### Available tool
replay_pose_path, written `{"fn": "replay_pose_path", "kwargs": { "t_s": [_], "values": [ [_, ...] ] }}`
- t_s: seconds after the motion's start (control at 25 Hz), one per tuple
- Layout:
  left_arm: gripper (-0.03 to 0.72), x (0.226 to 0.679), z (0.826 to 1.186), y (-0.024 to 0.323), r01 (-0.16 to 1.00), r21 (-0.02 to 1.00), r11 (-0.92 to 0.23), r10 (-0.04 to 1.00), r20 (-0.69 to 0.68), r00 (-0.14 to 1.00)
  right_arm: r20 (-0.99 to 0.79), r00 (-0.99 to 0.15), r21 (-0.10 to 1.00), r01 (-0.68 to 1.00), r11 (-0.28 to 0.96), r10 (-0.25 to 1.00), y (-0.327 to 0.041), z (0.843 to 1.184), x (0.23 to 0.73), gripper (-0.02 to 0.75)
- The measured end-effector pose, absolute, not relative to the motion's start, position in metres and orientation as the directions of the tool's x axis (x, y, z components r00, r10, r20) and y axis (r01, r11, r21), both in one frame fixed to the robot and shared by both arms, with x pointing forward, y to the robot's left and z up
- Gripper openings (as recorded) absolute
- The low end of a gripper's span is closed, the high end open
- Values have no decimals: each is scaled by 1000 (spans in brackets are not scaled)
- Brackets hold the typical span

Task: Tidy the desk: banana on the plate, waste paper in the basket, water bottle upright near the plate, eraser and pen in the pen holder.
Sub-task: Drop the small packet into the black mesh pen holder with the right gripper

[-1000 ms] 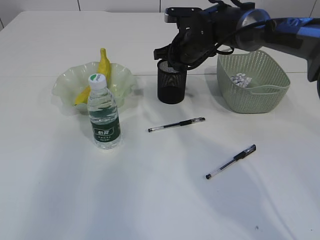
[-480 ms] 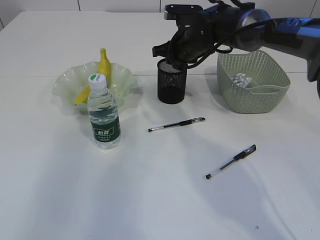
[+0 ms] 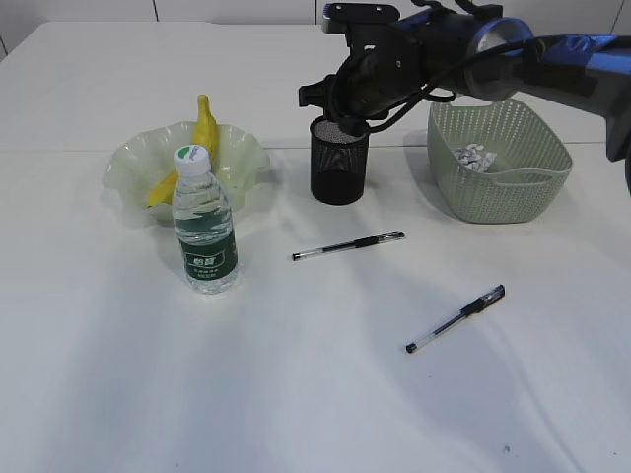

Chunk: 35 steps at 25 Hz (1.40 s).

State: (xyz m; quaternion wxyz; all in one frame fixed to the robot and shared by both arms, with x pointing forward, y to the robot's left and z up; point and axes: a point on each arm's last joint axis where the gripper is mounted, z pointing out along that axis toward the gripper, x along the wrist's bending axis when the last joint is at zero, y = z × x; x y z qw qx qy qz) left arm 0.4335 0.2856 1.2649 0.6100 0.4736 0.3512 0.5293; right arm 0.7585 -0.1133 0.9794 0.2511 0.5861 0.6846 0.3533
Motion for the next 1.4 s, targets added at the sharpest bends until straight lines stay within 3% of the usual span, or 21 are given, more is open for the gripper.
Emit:
{"fn": "replay_pose_path", "kwargs": {
  "t_s": [1.4],
  "values": [
    [589, 433, 1265, 286, -313, 950, -9, 978, 73, 193, 69, -188, 779, 624, 65, 980, -113, 980, 759, 337]
  ]
}}
